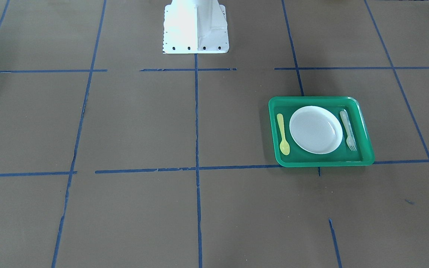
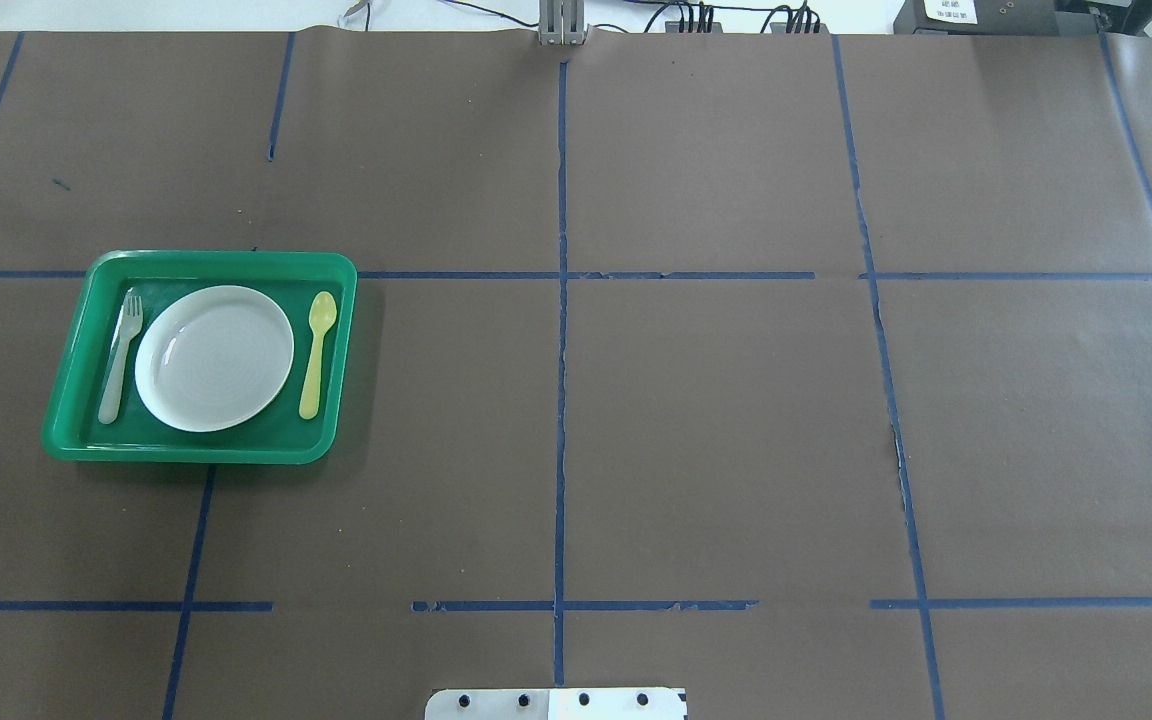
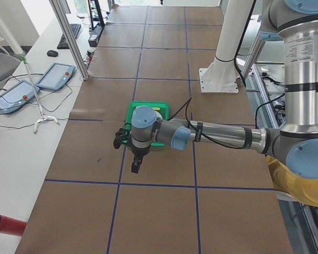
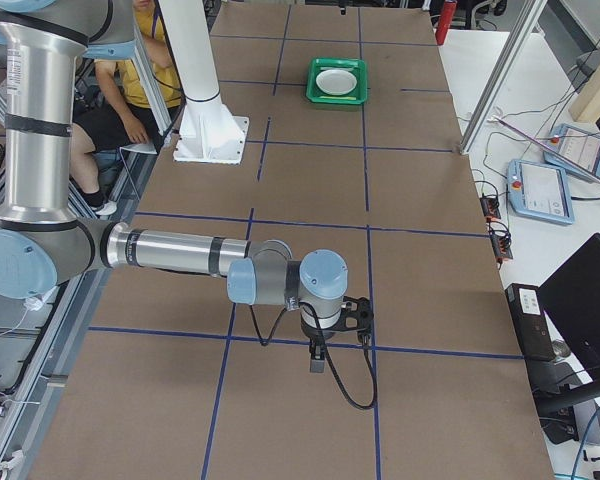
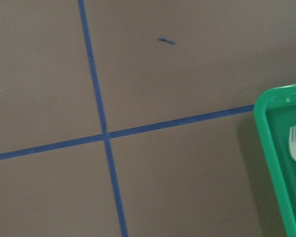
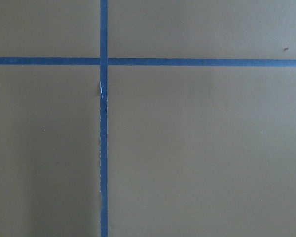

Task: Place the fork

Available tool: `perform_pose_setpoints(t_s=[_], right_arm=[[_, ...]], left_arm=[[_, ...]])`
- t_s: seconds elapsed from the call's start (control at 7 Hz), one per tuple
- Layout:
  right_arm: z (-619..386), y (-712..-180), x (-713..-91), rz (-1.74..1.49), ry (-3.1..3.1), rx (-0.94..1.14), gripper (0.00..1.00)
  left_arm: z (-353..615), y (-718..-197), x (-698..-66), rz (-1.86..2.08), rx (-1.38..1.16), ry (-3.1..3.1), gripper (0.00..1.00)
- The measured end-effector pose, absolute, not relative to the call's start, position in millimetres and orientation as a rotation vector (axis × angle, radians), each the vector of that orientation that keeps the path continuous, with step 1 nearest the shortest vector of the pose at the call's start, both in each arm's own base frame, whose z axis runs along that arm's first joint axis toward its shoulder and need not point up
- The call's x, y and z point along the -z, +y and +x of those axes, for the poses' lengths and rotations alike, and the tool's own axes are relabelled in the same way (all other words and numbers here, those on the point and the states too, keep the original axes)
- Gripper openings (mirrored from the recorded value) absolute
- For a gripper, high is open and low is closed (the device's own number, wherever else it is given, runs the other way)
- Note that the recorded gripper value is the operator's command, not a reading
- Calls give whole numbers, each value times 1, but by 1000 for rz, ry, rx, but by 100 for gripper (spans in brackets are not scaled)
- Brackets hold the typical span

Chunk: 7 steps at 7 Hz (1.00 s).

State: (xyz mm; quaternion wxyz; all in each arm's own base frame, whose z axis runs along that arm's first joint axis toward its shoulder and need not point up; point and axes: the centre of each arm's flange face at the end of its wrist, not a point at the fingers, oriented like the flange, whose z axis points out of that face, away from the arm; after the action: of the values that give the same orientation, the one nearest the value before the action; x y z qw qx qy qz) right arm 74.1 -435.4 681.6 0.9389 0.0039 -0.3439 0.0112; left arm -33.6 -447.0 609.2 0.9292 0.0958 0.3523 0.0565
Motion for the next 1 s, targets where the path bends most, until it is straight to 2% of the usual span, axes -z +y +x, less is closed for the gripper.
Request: perform_pose_setpoints(t_s=[0.43, 1.0], right_arm=[[74, -435, -682, 8, -702, -23, 100], [74, -435, -682, 8, -702, -22, 100]], left_arm=[[-54, -426, -629, 150, -123, 765, 100], [-54, -434, -624, 162, -129, 771, 100]])
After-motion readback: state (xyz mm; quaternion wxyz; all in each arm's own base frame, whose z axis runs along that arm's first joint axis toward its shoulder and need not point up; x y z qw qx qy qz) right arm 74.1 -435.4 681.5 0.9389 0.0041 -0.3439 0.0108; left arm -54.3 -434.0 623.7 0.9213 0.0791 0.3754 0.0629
